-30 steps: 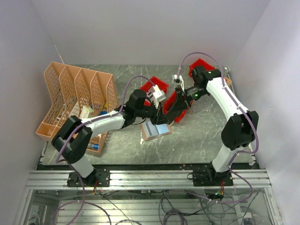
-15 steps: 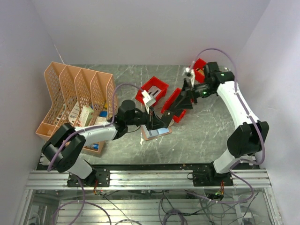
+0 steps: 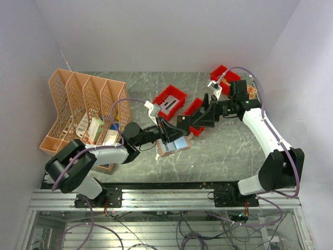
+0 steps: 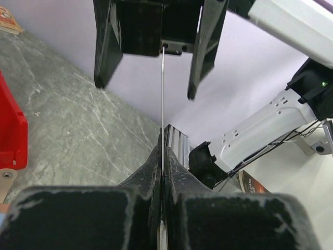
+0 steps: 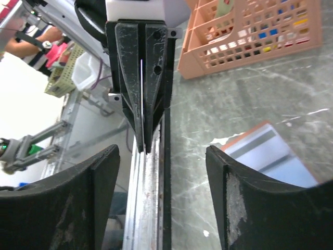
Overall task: Put the credit cards into the card holder
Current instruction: Pick up the credit card from the storage box.
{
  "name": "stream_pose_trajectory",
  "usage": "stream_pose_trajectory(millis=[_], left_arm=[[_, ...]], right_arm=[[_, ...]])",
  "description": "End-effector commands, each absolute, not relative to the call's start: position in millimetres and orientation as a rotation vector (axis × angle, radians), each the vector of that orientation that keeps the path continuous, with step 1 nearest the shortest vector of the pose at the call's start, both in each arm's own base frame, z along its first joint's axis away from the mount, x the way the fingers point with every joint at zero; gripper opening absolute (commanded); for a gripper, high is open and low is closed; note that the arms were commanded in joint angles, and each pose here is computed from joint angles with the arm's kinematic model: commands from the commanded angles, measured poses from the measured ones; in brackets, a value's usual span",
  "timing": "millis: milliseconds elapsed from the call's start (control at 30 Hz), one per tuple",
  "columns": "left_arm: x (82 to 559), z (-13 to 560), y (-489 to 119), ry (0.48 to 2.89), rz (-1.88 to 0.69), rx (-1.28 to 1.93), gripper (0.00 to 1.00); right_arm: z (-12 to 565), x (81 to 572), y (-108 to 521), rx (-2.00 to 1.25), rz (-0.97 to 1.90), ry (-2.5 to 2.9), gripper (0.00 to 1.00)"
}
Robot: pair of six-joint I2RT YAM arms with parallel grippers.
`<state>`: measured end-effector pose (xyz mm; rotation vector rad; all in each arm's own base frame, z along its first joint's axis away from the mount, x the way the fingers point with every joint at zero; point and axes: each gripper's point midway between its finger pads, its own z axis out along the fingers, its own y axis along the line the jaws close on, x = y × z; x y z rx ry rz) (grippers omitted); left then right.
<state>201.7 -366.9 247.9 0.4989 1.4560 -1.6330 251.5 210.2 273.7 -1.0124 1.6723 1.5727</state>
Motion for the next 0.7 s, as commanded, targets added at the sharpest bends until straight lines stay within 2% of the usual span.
stream_pose_trajectory(millis=[0, 233, 400, 600, 667], left_arm=[[206, 278, -371, 1.332, -1.644, 0.491, 0.07], [204, 270, -376, 1.373, -1.646, 0.528, 0.07], [203, 266, -379, 1.391, -1.633, 0.564, 0.07], [204, 260, -380, 1.418, -1.606, 0.587, 0.07], [206, 256, -380, 1.437, -1.592, 0.589, 0.07]], right_arm=[[289, 250, 221, -1.021, 1.606, 1.628, 0.60], [291, 250, 229, -1.066, 1.618, 1.623, 0.45], [293, 249, 234, -1.077, 1.642, 1.621, 0.27], [293, 245, 235, -1.086, 1.658, 1.611, 0.00], [291, 244, 236, -1.086, 1.656, 1.615, 0.00]])
